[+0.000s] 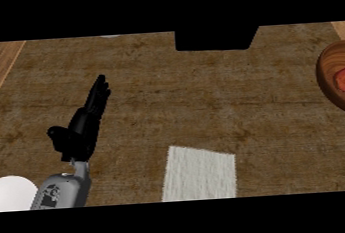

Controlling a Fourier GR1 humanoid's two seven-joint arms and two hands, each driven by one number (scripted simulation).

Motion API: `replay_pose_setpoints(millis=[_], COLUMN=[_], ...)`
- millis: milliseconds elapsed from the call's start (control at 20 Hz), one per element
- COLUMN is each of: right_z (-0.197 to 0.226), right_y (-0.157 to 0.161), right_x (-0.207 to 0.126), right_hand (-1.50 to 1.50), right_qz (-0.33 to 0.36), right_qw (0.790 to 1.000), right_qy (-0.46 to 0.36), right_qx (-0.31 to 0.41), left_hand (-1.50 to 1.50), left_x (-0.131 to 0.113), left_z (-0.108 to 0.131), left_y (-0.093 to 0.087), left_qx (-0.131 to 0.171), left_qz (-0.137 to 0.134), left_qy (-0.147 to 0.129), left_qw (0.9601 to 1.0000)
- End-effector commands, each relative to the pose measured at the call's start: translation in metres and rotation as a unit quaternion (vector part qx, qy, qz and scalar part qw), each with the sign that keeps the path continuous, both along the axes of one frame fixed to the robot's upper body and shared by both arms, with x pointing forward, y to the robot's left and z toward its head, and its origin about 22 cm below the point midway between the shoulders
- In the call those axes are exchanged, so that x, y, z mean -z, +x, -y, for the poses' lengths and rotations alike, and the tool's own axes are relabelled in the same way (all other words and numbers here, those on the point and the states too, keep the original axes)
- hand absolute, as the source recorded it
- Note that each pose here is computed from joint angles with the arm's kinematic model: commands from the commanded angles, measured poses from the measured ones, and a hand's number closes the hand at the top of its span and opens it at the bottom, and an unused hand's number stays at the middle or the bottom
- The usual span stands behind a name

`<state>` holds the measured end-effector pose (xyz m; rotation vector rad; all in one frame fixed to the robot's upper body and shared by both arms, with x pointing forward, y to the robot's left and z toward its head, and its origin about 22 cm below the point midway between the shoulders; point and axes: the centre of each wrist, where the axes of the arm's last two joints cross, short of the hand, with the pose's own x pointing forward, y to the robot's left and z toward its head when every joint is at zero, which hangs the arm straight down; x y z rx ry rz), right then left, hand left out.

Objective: Pick the pear from the placemat and place it in the bowl

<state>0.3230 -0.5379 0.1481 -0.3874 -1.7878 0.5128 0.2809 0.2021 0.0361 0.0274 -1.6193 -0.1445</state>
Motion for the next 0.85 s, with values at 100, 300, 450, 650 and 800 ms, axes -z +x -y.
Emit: replay_pose_setpoints(millis=[100,300,450,650,800], right_z=[0.016,0.021,0.026,0.026,0.028], right_y=[-0.015,-0.022,-0.029,-0.032,-0.036], right_x=[-0.003,-0.003,-0.005,-0.003,-0.001], right_hand=[-1.5,-1.5,-1.5,-1.5,-1.5], right_qz=[-0.015,-0.036,-0.032,-0.044,-0.052], right_qw=[0.99,0.988,0.984,0.984,0.983], right_qy=[0.114,0.124,0.141,0.131,0.13], right_qx=[-0.082,-0.089,-0.108,-0.114,-0.117], left_hand=[0.0,0.0,0.0,0.0,0.0], left_x=[0.004,0.002,0.007,0.01,0.004], left_z=[0.0,-0.011,0.0,-0.012,-0.002], left_y=[-0.001,-0.003,-0.006,-0.004,0.0], left_qx=[-0.004,-0.003,-0.01,-0.012,-0.005], left_qz=[0.0,0.002,0.003,0.002,0.001], left_qy=[-0.006,0.003,-0.002,-0.001,-0.003], left_qw=[1.0,1.0,0.9999,0.9999,1.0])
